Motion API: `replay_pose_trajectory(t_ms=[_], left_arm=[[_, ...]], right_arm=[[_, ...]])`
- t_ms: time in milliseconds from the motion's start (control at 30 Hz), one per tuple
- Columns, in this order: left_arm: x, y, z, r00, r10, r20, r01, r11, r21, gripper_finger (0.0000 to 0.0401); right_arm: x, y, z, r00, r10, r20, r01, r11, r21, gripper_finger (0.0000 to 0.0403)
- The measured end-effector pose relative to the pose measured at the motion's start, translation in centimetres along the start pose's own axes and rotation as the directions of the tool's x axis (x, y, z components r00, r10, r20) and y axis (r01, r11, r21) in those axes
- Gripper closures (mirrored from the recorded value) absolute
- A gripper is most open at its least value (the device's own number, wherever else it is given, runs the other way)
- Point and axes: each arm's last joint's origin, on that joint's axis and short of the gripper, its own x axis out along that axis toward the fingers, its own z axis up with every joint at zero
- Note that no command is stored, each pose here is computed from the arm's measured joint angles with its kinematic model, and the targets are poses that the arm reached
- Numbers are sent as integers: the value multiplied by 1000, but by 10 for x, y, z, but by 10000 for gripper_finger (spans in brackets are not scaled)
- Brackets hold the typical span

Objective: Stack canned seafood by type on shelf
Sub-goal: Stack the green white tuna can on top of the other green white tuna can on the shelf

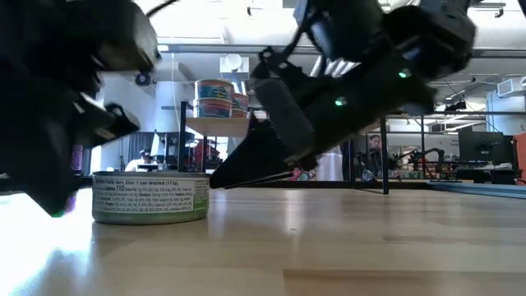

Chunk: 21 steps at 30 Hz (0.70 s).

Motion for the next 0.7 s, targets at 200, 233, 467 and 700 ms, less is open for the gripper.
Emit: replay_pose_trajectory(t_ms=[200, 233, 467, 700], left_arm=[[6, 12, 2, 991, 132, 18, -132, 991, -17, 401], [3, 15, 2, 988, 153, 8, -153, 988, -17, 401], [-29, 40, -16, 875, 474, -104, -479, 877, -29, 401], [-40, 34, -16, 883, 466, -47, -468, 883, -34, 401]], right_arm=[[-4, 10, 6, 992, 44, -118, -52, 996, -67, 243], [-8, 13, 6, 989, 50, -137, -60, 995, -76, 244], [-38, 51, -2, 969, 142, -201, -181, 965, -188, 248], [-50, 70, -7, 984, 105, -140, -148, 926, -346, 248]])
